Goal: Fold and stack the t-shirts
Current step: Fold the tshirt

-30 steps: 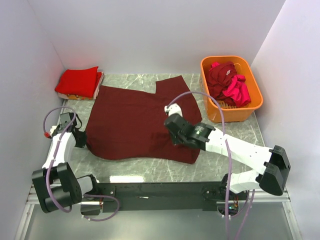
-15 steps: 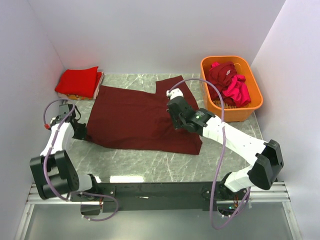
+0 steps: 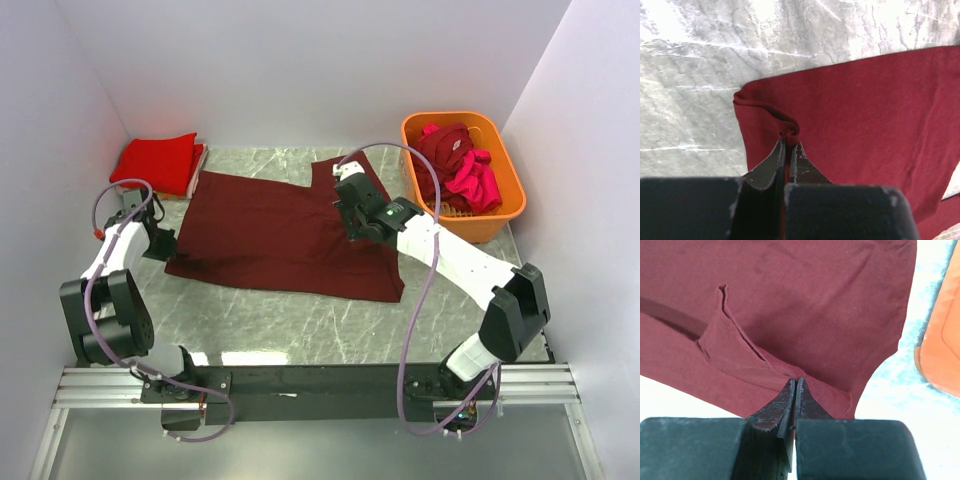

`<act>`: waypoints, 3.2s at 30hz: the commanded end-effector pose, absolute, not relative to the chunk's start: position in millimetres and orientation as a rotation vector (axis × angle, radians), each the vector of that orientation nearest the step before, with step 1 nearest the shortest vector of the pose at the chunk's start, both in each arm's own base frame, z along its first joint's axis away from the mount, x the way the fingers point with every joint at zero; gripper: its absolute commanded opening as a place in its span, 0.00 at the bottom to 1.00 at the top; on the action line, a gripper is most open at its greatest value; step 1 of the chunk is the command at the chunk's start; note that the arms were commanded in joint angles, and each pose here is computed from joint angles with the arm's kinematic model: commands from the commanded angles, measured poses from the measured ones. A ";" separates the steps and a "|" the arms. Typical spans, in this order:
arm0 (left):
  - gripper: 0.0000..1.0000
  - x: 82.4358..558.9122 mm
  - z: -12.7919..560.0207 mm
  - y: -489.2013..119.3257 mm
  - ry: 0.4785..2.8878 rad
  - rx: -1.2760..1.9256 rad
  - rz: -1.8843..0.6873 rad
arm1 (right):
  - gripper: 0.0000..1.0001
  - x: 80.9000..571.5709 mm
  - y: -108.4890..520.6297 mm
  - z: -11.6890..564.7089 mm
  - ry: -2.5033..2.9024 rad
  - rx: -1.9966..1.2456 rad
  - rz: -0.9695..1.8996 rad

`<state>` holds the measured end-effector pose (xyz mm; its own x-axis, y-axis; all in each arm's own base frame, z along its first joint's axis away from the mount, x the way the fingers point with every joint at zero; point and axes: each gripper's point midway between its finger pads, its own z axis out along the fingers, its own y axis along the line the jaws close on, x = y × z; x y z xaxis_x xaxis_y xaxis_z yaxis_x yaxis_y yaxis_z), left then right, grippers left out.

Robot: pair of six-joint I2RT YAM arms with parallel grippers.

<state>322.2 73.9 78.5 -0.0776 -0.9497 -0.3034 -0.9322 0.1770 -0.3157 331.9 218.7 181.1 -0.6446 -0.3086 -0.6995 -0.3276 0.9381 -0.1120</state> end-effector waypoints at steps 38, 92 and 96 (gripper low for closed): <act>0.99 390.5 116.5 65.4 2.016 -1.573 -0.151 | 0.76 404.7 204.7 165.0 2.337 -0.141 0.071; 0.99 341.3 134.6 49.5 1.974 -1.502 -0.036 | 0.80 301.1 192.5 183.0 2.282 0.055 0.455; 0.99 388.2 126.5 52.8 2.047 -1.484 0.008 | 0.80 319.3 201.6 178.6 2.294 0.032 0.428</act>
